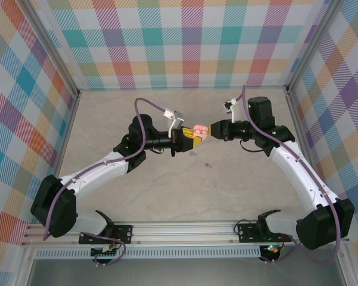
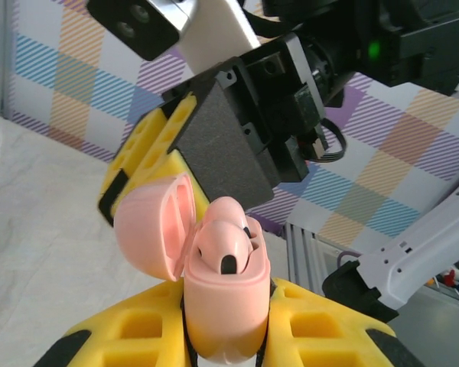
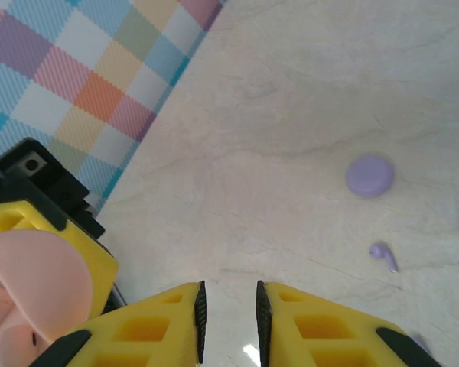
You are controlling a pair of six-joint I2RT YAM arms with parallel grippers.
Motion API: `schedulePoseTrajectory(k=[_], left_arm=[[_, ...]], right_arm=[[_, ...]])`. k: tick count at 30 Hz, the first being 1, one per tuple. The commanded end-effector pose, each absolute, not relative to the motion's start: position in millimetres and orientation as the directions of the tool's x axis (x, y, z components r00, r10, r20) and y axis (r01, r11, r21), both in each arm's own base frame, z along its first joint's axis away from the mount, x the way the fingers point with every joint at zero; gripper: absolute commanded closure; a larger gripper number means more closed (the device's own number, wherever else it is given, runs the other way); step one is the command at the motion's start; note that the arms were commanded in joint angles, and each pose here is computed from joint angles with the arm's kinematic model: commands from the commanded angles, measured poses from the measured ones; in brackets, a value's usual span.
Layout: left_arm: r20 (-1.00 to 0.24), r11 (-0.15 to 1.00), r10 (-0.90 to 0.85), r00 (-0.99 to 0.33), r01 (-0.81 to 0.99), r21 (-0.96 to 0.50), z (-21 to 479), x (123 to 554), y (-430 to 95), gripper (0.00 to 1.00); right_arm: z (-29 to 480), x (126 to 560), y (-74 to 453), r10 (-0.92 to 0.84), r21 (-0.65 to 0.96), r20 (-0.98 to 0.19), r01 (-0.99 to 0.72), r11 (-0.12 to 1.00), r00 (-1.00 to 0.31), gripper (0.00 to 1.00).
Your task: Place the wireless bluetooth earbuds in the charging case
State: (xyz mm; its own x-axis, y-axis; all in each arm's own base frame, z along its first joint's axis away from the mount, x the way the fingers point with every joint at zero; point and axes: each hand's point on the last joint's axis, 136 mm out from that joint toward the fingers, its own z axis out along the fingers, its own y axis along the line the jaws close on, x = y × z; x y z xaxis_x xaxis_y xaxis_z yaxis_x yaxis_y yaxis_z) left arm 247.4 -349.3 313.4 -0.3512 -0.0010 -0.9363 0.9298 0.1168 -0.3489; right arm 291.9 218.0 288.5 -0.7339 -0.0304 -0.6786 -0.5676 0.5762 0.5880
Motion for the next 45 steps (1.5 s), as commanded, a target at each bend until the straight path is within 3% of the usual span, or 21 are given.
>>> schedulePoseTrajectory(k=[1, 13, 23, 27, 35, 45], left_arm=[[-0.952, 0.027, -0.024, -0.304, 0.952, -0.305, 329.1, 226.5, -353.5, 0.79], [-0.941, 0.043, -0.014, -0.339, 0.940, -0.339, 318.5, 232.3, -357.1, 0.79], [-0.926, 0.086, 0.002, -0.378, 0.922, -0.377, 307.9, 243.5, -361.1, 0.79], [-0.922, 0.129, -0.005, -0.388, 0.914, -0.385, 305.9, 251.9, -360.9, 0.79], [-0.857, 0.350, -0.032, -0.514, 0.797, -0.491, 277.6, 303.0, -346.1, 0.78], [-0.650, 0.579, -0.115, -0.751, 0.481, -0.659, 213.8, 380.9, -306.6, 0.79]], right_arm=[[300.1, 286.9, 229.0, -0.045, 0.598, -0.715, -0.643, 0.478, -0.698, 0.72], [325.1, 271.4, 235.8, -0.039, 0.588, -0.763, -0.718, 0.372, -0.646, 0.73], [330.7, 265.3, 232.2, -0.030, 0.555, -0.793, -0.741, 0.377, -0.609, 0.73], [324.5, 270.5, 227.5, -0.034, 0.546, -0.785, -0.717, 0.432, -0.618, 0.72], [298.2, 295.5, 186.4, -0.021, 0.423, -0.777, -0.547, 0.722, -0.629, 0.71], [274.0, 284.1, 172.4, -0.038, 0.410, -0.730, -0.482, 0.774, -0.682, 0.70]])
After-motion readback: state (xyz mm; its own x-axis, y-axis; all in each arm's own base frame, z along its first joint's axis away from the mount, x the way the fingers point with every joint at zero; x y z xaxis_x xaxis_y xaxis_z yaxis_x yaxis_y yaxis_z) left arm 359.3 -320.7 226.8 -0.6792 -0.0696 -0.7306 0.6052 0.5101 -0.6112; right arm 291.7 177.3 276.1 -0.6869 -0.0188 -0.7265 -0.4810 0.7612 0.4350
